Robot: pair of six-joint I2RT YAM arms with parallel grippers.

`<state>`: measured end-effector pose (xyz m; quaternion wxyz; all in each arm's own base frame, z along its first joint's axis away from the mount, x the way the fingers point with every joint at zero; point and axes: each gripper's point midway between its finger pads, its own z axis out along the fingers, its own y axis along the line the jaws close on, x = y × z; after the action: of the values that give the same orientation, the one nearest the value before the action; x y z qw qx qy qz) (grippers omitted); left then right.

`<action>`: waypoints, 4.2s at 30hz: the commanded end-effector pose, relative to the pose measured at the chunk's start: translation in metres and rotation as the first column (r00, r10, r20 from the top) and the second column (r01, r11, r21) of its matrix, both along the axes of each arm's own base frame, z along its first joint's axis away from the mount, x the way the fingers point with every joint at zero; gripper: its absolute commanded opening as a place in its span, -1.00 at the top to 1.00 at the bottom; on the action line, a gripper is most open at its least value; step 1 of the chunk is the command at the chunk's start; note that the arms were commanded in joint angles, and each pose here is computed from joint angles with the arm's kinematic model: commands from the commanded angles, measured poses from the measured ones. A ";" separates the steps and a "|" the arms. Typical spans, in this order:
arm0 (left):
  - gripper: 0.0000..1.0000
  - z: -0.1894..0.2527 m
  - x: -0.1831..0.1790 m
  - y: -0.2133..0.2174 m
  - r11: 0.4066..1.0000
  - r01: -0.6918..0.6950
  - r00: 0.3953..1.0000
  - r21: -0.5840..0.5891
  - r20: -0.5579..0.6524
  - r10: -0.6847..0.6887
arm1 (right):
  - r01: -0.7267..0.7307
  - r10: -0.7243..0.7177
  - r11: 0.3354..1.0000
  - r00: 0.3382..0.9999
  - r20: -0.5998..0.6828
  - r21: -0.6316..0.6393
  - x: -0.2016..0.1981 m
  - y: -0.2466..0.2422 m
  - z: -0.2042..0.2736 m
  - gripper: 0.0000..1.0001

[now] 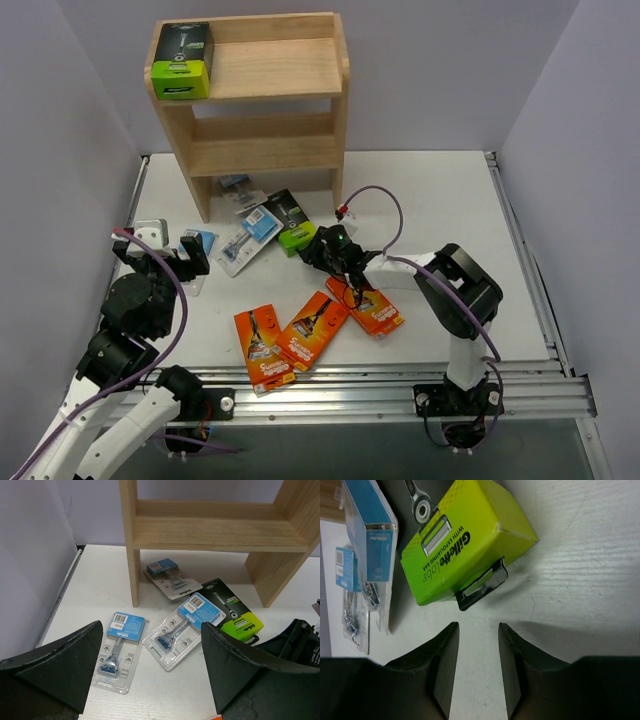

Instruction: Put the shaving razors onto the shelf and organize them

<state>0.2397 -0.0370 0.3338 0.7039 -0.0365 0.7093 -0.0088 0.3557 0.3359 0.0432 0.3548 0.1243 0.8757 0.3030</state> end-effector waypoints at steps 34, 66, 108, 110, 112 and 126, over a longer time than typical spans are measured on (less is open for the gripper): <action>-0.94 0.009 0.000 0.002 0.999 -0.027 0.999 -0.022 0.042 0.028 | 0.065 -0.072 0.988 0.997 0.043 0.141 0.049 0.005 0.004 0.35; -0.94 0.005 0.002 -0.004 1.000 -0.008 0.999 -0.019 0.035 0.009 | 0.104 -0.118 0.973 0.992 0.055 0.206 0.063 0.003 0.014 0.88; -0.94 0.004 0.000 0.004 0.999 -0.053 0.998 -0.004 0.029 0.053 | -0.125 0.049 0.959 0.956 0.289 0.252 -0.026 0.030 0.224 1.00; -0.94 0.004 0.000 0.004 0.998 -0.055 0.998 -0.005 0.030 0.055 | -0.132 0.046 0.955 0.951 0.305 0.267 -0.028 0.030 0.236 1.00; -0.94 0.004 0.000 0.004 0.999 -0.053 0.998 -0.004 0.029 0.053 | -0.139 0.047 0.950 0.949 0.313 0.279 -0.029 0.030 0.244 1.00; -0.94 0.004 0.000 0.003 0.999 -0.045 0.999 -0.005 0.027 0.046 | -0.148 0.078 0.954 0.963 0.259 0.260 -0.038 0.029 0.231 1.00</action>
<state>0.2404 -0.0350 0.3260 0.6995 -0.0462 0.7130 0.0123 0.3181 0.3590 0.2104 0.3875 0.0841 0.8255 0.4016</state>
